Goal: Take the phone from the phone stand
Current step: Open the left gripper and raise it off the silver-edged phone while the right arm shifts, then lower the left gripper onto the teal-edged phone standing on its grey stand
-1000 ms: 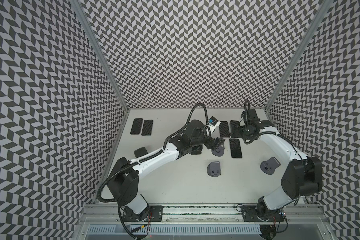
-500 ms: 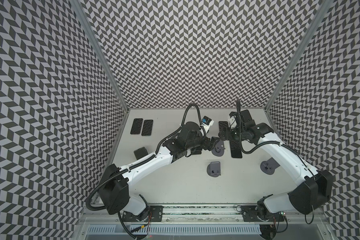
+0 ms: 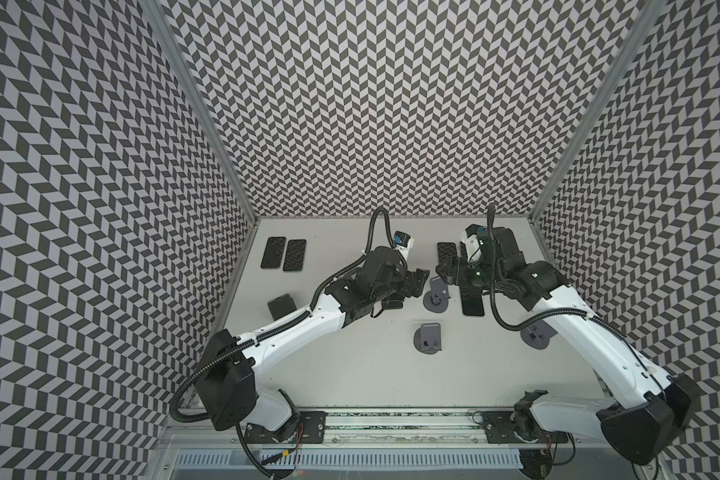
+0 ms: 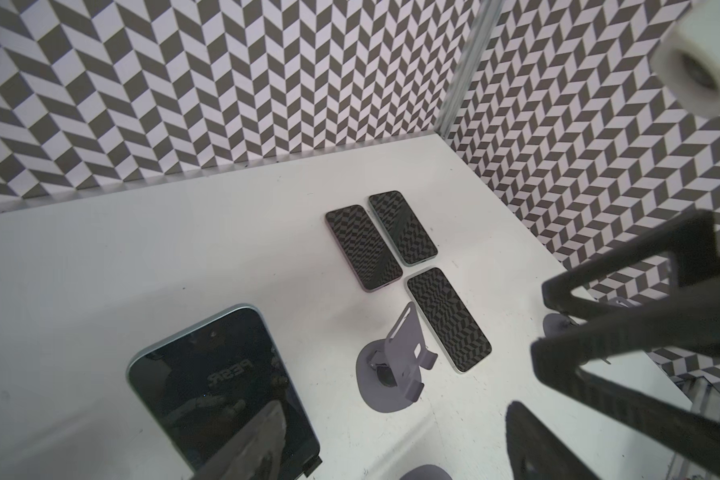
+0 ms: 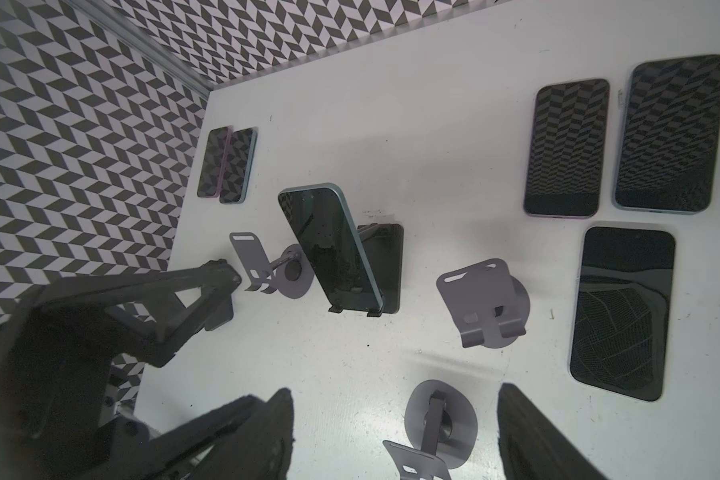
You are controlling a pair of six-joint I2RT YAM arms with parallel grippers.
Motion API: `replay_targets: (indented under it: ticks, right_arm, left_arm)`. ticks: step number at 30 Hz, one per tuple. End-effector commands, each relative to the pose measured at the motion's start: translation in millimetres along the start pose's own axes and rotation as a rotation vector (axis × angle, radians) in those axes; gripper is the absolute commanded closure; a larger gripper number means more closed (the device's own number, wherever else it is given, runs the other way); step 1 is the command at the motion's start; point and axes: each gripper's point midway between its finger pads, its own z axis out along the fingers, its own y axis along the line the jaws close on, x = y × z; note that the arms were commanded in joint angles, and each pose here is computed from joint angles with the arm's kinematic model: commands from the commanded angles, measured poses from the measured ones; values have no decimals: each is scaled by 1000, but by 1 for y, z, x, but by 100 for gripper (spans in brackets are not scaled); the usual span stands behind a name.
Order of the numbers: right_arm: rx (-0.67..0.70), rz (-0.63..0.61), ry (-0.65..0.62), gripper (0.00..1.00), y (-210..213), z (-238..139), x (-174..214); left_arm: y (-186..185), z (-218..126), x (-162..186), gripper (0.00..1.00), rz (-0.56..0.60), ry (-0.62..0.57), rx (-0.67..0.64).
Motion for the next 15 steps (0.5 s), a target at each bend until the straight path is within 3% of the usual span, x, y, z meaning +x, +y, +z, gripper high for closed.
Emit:
replay_targets:
  ticks: [1, 15]
  right_arm:
    - [-89, 5, -33, 25, 19, -4, -3]
    - [-132, -15, -2, 37, 26, 0, 5]
  left_arm:
    - [8, -9, -15, 16, -51, -40, -69]
    - [28, 1, -8, 16, -108, -35, -187]
